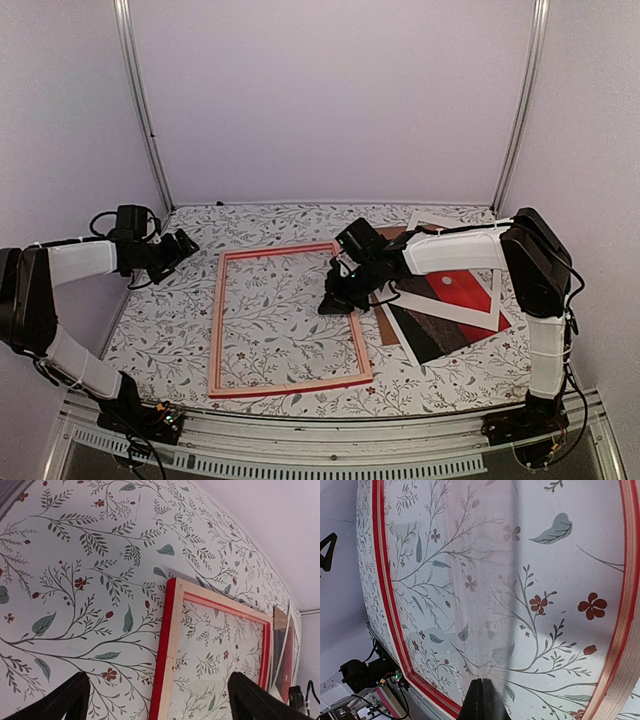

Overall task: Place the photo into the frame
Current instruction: Place the glass panel at the frame body.

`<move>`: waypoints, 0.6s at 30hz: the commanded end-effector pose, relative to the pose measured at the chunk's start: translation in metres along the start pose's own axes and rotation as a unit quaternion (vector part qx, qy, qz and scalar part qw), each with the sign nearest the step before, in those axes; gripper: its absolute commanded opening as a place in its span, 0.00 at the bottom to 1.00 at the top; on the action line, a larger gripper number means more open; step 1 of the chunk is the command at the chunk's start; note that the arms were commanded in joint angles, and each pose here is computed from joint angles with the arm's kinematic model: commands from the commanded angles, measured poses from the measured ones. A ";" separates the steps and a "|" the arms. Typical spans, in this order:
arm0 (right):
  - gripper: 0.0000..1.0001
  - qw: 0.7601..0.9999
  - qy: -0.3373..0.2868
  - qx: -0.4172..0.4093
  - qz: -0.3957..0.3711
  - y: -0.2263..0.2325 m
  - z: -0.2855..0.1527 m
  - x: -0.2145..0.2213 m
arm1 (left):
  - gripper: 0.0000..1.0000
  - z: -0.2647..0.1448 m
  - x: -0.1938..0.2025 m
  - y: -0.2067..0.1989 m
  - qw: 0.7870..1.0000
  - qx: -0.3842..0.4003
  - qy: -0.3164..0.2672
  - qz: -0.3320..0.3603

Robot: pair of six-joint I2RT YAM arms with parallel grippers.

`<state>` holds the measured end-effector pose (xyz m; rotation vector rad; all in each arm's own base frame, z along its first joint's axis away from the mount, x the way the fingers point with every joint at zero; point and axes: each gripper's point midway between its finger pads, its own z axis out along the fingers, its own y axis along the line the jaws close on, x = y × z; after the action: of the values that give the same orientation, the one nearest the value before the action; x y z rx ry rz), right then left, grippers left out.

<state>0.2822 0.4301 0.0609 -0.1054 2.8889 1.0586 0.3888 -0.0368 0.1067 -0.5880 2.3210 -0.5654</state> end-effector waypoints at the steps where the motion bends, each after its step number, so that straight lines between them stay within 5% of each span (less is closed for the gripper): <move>1: 0.00 1.000 -0.014 0.002 -0.004 0.006 -0.010 -0.002 | 0.98 -0.002 -0.003 -0.004 1.000 0.003 -0.007 0.013; 18: 0.00 1.000 -0.013 -0.008 -0.009 0.010 -0.004 -0.002 | 0.98 0.000 -0.002 -0.004 1.000 0.003 -0.006 0.013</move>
<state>0.2815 0.4287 0.0595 -0.1016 2.8950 1.0445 0.3887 -0.0367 0.1067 -0.5883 2.3212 -0.5649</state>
